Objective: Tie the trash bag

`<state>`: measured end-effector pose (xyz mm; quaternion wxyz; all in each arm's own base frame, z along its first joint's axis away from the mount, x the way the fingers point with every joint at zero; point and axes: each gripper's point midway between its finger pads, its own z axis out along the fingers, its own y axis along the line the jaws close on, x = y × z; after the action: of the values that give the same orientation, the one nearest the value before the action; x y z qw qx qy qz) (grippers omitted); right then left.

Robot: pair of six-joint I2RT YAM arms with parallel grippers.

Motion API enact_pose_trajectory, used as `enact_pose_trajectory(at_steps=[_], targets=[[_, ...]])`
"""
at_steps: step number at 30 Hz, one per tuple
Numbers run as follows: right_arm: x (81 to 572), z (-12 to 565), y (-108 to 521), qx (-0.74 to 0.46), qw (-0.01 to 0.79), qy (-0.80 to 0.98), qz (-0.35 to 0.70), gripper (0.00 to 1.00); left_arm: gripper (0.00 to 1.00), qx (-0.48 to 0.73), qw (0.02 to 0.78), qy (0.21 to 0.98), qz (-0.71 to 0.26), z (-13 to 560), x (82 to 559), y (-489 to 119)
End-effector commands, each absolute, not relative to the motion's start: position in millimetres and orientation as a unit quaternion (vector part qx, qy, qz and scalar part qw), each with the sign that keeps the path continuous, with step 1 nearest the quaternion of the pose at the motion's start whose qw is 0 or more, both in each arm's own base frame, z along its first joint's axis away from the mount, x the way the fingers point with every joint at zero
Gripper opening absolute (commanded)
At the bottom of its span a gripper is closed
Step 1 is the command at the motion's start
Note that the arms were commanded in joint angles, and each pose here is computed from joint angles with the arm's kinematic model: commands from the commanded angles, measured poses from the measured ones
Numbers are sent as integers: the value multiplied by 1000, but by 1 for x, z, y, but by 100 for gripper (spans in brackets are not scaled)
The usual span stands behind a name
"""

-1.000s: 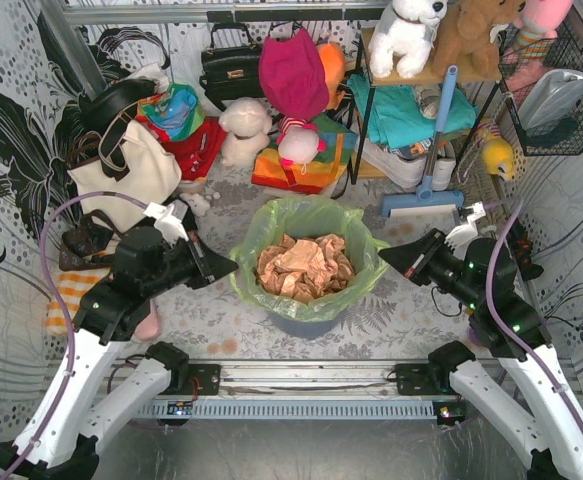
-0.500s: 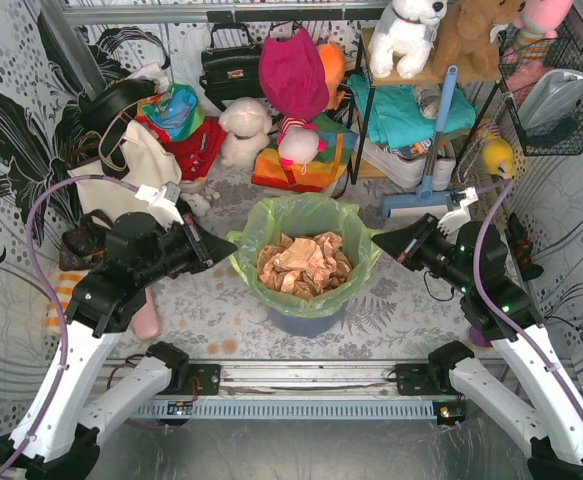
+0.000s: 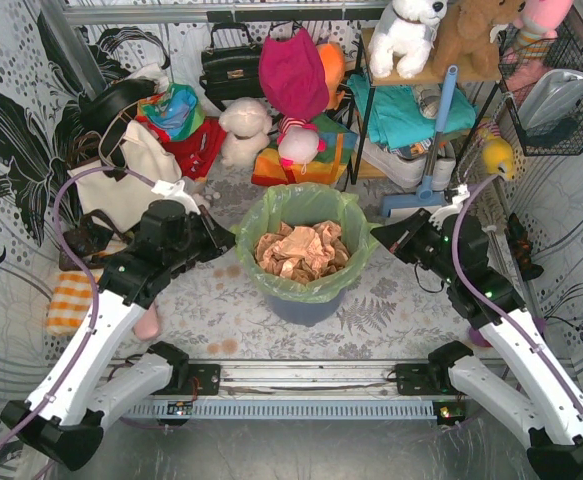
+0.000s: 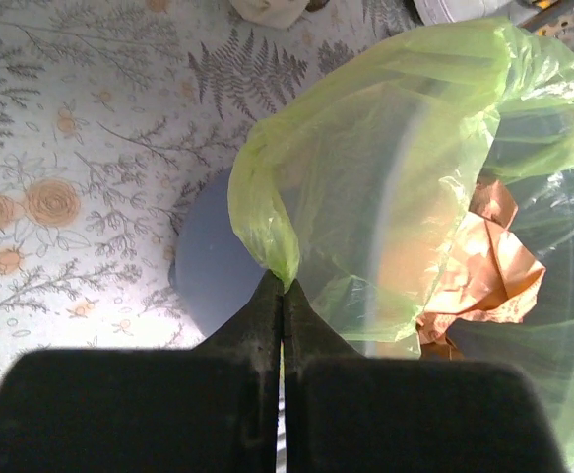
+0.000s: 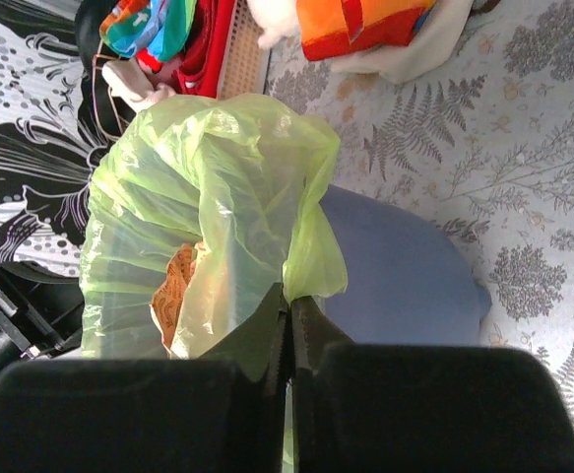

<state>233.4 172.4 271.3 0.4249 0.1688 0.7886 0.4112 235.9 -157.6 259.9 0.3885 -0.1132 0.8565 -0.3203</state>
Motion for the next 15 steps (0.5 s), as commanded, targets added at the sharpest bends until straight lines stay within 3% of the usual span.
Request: enact_pose_trajectory(at_steps=[1, 7, 15], targets=[[247, 293, 168, 172, 472, 760, 413, 0, 0, -114, 454, 828, -309, 285, 262, -152], [247, 330, 170, 156, 503, 726, 443, 0, 0, -108, 496, 784, -356, 330, 261, -157], [227, 398, 189, 79, 518, 680, 512, 0, 0, -63, 522, 720, -452, 413, 227, -171]])
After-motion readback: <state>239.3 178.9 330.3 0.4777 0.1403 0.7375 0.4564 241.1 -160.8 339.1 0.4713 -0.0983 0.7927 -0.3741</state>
